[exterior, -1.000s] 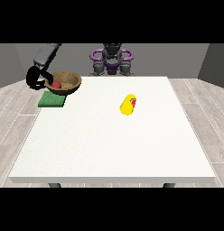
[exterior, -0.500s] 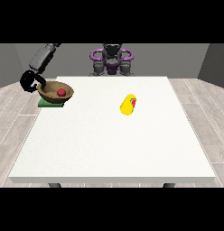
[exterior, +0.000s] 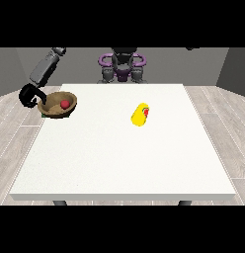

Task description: Pick the cup and pour the ball into the bowl, then pick the bowl and place it on the pad

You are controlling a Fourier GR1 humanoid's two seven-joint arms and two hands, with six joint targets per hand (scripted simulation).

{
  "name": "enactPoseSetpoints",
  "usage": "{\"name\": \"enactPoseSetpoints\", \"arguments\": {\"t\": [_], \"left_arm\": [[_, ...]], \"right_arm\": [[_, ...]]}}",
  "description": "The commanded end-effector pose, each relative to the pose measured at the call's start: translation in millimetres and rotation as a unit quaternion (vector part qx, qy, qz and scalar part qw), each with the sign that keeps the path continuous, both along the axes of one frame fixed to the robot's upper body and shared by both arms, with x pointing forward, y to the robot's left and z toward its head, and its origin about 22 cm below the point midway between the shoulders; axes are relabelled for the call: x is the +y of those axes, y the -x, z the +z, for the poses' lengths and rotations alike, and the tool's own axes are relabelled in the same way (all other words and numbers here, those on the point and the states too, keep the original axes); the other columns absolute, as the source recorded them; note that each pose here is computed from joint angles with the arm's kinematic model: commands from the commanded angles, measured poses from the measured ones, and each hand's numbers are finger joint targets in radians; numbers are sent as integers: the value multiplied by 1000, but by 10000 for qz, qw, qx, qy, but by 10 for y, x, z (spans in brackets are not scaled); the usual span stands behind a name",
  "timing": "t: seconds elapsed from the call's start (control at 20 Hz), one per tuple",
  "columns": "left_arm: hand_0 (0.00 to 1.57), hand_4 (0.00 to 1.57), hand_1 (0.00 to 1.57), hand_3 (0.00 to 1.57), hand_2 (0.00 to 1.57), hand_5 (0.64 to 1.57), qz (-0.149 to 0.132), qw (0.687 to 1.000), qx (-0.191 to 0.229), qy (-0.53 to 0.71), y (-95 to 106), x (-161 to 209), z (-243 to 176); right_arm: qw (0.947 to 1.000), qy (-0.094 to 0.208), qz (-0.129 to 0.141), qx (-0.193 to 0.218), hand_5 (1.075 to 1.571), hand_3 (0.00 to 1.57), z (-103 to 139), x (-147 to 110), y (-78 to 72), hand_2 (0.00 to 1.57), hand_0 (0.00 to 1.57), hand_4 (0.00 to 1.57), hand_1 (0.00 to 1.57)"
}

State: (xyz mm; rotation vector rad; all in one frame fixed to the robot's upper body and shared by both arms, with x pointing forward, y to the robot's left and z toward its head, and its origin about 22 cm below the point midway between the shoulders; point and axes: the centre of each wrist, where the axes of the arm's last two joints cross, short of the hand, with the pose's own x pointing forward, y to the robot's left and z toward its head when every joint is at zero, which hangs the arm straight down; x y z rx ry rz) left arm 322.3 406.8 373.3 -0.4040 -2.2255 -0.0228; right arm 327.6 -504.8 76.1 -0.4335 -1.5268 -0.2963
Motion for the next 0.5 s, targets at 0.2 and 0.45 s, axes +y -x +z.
{"name": "enactPoseSetpoints", "arguments": {"t": [0.2, 0.45], "left_arm": [[0, 0, 0, 0, 0, 1563, 143, 9994, -310, -94, 346, -16, 239], [0, 0, 0, 0, 0, 1564, -58, 9997, -197, -117, 376, -95, 17]], "right_arm": [[9979, 423, -399, -297, 1493, 874, 294, -284, 142, 603, 615, 0, 615], [9977, 129, -510, -432, 1414, 288, 316, -348, 192, 342, 387, 0, 387]]}}
